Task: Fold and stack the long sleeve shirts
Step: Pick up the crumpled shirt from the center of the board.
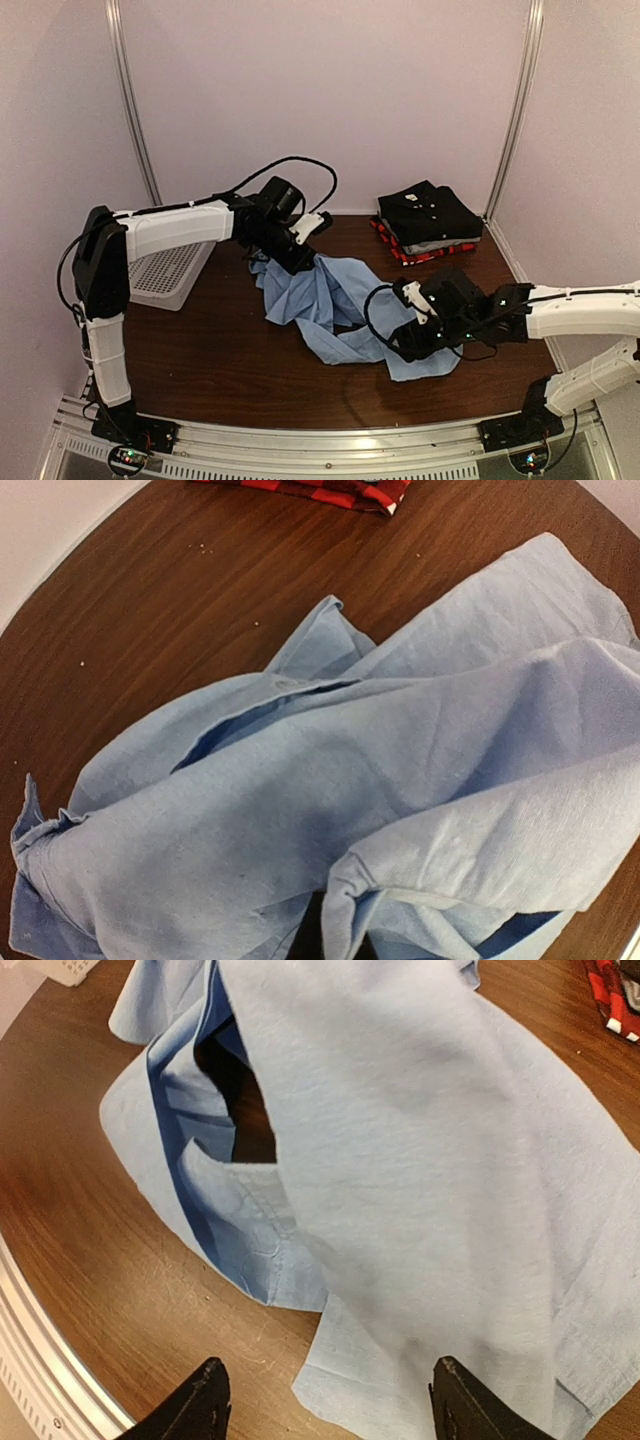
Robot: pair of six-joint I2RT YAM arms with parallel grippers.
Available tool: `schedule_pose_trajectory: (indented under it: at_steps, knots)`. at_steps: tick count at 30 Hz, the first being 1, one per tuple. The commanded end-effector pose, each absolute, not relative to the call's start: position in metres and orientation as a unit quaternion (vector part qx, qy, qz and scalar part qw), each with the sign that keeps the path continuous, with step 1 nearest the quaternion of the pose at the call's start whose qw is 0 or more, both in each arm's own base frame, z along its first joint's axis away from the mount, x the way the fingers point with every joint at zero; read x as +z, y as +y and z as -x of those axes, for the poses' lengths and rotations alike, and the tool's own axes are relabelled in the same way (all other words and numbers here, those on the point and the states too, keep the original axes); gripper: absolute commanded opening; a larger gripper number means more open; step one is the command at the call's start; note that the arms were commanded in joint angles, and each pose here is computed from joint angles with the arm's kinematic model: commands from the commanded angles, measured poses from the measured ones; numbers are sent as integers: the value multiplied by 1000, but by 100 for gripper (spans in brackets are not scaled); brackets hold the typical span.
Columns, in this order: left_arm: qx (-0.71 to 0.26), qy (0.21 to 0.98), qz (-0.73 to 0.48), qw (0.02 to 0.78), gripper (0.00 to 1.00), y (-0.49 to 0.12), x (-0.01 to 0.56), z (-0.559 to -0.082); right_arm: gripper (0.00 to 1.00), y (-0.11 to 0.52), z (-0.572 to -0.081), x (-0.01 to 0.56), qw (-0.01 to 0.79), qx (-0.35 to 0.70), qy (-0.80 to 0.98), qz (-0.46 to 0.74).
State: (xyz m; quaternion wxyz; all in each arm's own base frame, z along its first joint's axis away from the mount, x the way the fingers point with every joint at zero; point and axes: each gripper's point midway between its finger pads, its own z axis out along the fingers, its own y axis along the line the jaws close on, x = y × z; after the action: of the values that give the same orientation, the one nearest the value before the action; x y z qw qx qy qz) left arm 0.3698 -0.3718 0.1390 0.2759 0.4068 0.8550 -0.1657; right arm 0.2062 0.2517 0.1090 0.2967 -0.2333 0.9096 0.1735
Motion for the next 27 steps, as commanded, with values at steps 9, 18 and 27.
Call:
schedule_pose_trajectory:
  at_steps: [9,18,27]
  knots:
    - [-179,849,-404,290,0,-374,159,-371,72,243,-193,39,254,35,940,225]
    - [-171,851,-405,288,0,-371,155,-370,65,248,-181,12,223,47,945,233]
    - [-157,855,-401,289,0,-359,154,-368,18,225,-172,6,211,24,952,221]
